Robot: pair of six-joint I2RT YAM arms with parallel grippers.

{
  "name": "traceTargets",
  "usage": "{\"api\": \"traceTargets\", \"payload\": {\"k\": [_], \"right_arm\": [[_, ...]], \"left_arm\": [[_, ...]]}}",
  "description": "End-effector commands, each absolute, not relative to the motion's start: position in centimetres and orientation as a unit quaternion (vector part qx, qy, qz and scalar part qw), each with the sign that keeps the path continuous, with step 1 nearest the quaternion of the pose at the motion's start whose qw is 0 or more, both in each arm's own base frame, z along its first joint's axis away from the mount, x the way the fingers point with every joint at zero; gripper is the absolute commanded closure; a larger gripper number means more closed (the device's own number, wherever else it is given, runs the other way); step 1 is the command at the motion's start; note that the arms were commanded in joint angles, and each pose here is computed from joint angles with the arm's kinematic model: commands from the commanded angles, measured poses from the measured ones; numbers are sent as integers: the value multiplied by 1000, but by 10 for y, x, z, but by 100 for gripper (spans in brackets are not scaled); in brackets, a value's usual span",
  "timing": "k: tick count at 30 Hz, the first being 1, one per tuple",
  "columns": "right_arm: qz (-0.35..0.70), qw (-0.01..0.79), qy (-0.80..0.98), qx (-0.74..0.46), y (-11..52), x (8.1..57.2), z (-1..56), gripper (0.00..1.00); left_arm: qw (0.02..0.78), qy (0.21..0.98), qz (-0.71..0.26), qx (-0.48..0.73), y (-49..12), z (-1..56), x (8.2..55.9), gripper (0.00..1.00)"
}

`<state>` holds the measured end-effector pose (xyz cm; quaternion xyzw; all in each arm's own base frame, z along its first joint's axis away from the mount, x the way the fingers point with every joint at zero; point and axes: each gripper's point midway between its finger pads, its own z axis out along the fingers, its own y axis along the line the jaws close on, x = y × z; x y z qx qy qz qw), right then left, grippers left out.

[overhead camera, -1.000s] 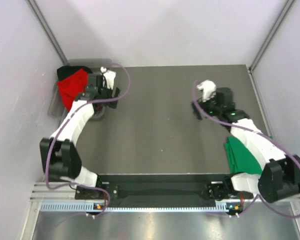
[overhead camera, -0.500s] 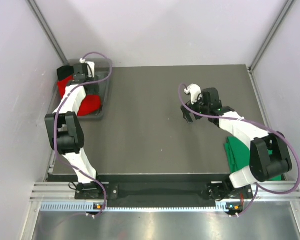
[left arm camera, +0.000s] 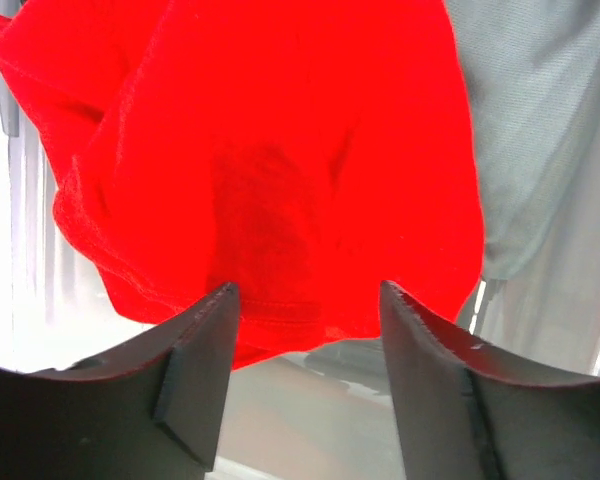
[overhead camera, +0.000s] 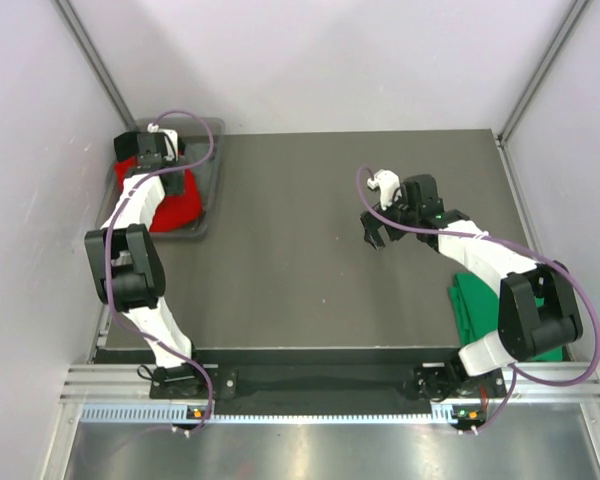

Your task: Fold and stack the t-shirts

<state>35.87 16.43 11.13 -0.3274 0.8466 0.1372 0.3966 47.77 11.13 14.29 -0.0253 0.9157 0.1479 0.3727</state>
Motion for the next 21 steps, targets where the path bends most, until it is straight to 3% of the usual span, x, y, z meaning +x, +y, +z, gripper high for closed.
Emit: {"api": "traceTargets", "payload": {"k": [1,8,10,13,20,21], "right_arm": [[146,407,837,-335,167,362,119,0],[156,401,836,-341,170,361,118,0],[159,397,837,-341,171,360,117,0],[158,398,837,-342,170,359,117,0],[158,398,836,-343,170,359,117,0],[157,398,836,-344,170,359,117,0]], "left_arm": [[393,903,170,-31,120,158,491,40],[384,897,215,-31,136,158,484,40],[375,896,238,-30,144,156,483,47],[368,897,243,-22,145,152,481,68],[363,904,226,-18,139,144,482,75],[361,905,226,-17,139,143,481,79]]}}
